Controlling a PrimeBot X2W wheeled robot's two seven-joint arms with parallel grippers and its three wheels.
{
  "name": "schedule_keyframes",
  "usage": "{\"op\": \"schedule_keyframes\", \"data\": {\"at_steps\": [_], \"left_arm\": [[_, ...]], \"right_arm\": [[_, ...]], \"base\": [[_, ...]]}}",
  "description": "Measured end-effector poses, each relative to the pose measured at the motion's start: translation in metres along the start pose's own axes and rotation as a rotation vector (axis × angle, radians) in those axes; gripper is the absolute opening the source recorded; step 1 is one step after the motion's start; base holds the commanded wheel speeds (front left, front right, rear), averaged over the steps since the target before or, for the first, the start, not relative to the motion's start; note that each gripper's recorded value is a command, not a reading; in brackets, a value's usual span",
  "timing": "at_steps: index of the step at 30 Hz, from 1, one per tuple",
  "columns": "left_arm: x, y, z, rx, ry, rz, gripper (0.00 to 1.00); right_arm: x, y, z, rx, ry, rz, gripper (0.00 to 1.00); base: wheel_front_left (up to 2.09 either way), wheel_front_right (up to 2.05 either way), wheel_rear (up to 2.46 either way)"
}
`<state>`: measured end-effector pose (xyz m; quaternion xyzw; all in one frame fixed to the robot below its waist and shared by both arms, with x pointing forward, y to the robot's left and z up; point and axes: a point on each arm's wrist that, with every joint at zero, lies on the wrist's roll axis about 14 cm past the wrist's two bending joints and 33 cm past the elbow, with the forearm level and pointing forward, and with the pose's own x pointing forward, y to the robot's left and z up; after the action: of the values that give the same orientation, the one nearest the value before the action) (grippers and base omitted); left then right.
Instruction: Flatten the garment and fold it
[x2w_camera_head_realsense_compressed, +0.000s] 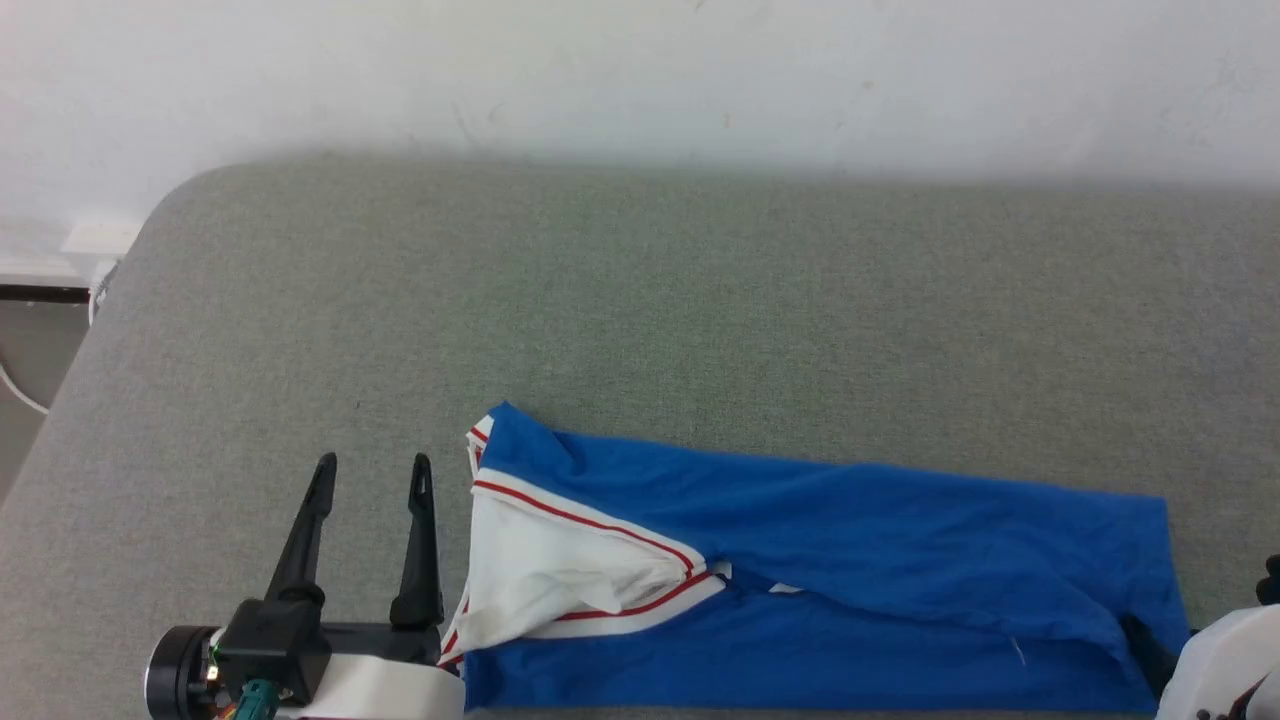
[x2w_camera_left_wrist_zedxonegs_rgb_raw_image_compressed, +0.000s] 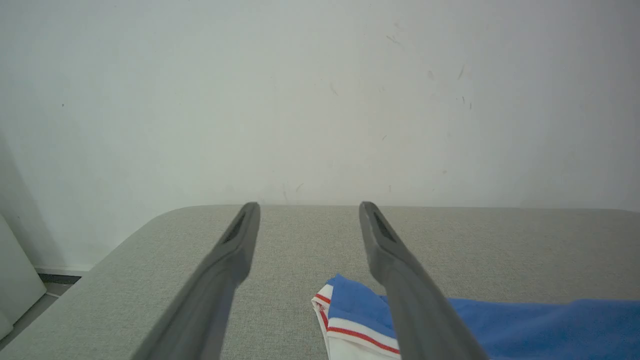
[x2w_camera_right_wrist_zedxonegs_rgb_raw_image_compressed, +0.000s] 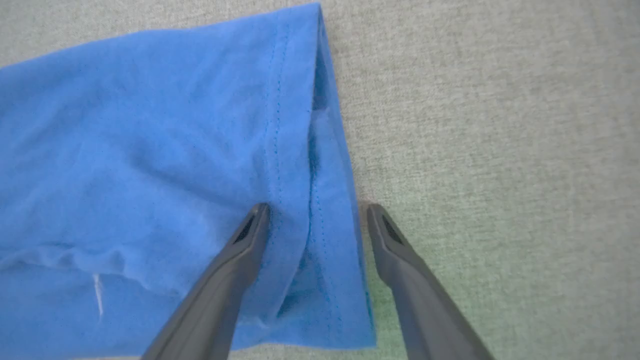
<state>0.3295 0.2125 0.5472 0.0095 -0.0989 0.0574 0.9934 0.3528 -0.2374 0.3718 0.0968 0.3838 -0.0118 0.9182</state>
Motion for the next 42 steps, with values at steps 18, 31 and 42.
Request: {"op": "schedule_keyframes", "data": {"at_steps": [18,31,42], "left_arm": [[0.001,0.002,-0.012,-0.011,0.036,-0.007,1.0],[-0.002,-0.003,-0.011,-0.024,0.032,-0.032,1.0],[-0.005,-0.004,-0.02,-0.032,0.061,-0.042,1.0]], "right_arm": [[0.016,0.027,-0.003,-0.008,-0.02,0.078,0.0],[-0.008,-0.059,0.027,0.045,-0.136,-0.127,0.0],[-0.023,-0.023,0.065,0.045,-0.221,0.01,0.0]], "base": [[0.0,0.0,0.0],[0.0,0.0,0.0],[0.0,0.0,0.0]]}}
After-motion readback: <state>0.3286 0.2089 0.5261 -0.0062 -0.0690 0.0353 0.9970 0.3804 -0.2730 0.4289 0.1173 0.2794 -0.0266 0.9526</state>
